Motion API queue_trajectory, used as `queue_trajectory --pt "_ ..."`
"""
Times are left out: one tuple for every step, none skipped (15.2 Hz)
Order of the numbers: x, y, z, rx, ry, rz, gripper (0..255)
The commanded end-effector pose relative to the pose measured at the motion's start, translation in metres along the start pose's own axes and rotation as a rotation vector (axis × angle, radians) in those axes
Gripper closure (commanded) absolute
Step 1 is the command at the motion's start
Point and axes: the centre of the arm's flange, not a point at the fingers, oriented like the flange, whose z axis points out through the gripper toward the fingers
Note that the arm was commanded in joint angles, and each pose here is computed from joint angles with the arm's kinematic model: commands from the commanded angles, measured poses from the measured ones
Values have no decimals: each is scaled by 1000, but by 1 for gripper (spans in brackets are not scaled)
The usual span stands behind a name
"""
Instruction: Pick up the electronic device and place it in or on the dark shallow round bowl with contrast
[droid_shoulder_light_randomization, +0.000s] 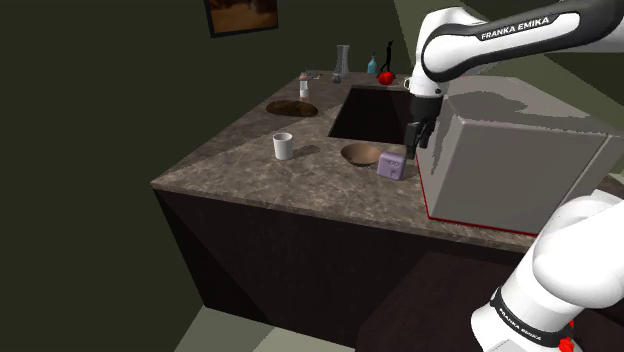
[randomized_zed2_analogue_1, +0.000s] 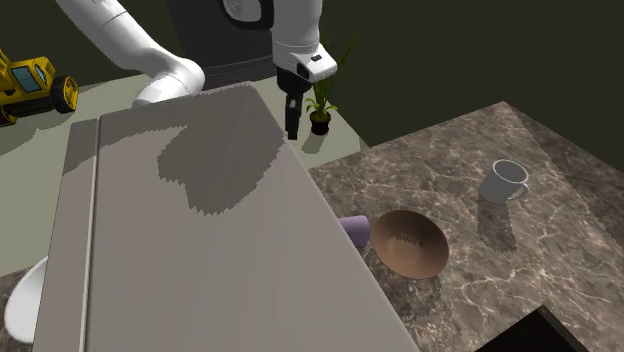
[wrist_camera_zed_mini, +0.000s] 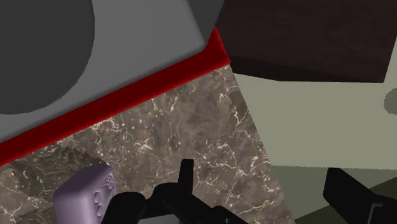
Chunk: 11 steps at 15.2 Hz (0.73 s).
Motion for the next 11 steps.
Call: queue_trajectory --pt "12 17 13 0 6 -12 0" --pt "18 27 19 0 9 -17 0" --pt "25 37 25 1 12 -22 0" --pt "31 47 31 1 15 -27 0" --pt "38 56 37 2 18 -32 0" --pt "44 66 42 2 21 -37 0" --pt "51 76 48 3 24 -42 0" --pt "58 85 54 3 26 -47 0" --pt "64 95 60 4 29 -52 0" --pt "71 104 65 4 32 -57 0" --pt "78 114 71 5 35 -62 0"
